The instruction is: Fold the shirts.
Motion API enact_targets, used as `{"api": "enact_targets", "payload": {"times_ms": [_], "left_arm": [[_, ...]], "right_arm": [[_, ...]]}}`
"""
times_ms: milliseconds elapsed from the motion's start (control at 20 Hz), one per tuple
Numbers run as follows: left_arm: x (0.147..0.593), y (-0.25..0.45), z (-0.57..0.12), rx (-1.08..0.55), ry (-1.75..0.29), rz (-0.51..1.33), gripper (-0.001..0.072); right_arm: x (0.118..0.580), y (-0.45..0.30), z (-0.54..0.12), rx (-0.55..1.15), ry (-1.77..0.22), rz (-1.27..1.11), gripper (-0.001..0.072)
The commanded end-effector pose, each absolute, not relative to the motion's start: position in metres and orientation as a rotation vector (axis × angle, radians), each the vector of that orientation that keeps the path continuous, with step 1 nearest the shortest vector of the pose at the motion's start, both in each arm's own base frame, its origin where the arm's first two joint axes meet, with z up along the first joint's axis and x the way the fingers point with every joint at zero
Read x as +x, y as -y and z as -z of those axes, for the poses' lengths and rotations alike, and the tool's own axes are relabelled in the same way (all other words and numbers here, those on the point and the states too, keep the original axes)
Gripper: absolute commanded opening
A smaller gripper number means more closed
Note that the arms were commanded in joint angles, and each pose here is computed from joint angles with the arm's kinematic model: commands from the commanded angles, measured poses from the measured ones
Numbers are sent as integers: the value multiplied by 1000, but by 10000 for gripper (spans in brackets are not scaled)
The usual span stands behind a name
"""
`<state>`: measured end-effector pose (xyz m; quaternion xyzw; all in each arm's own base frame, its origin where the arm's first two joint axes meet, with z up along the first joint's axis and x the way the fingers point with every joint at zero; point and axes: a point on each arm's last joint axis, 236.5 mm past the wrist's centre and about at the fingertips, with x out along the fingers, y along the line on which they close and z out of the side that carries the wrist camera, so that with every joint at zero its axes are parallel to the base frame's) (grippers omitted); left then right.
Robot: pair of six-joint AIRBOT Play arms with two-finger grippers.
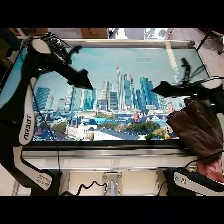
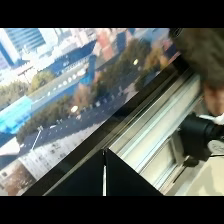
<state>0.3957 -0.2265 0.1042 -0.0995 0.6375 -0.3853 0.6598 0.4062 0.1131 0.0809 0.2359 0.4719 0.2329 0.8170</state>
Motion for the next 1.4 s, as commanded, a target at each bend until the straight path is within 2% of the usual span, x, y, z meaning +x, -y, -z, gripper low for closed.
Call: {"api": "enact_targets", "payload": {"times_ms": [0, 150, 250, 500, 1350], "left_arm": [[372, 225, -49, 88, -1577, 665, 13], [373, 201, -35, 257, -1600, 469, 14], [374, 189, -34, 308, -1607, 414, 14], [371, 182, -34, 311, -1630, 372, 13], [373, 182, -34, 294, -1625, 356, 13]], "right_arm": [[403, -175, -40, 363, -1085, -518, 26], [371, -188, 11, 371, -1320, -569, 26], [366, -187, 27, 374, -1377, -566, 26], [379, -185, 27, 375, -1325, -541, 26], [373, -186, 27, 373, -1350, -553, 26]]}}
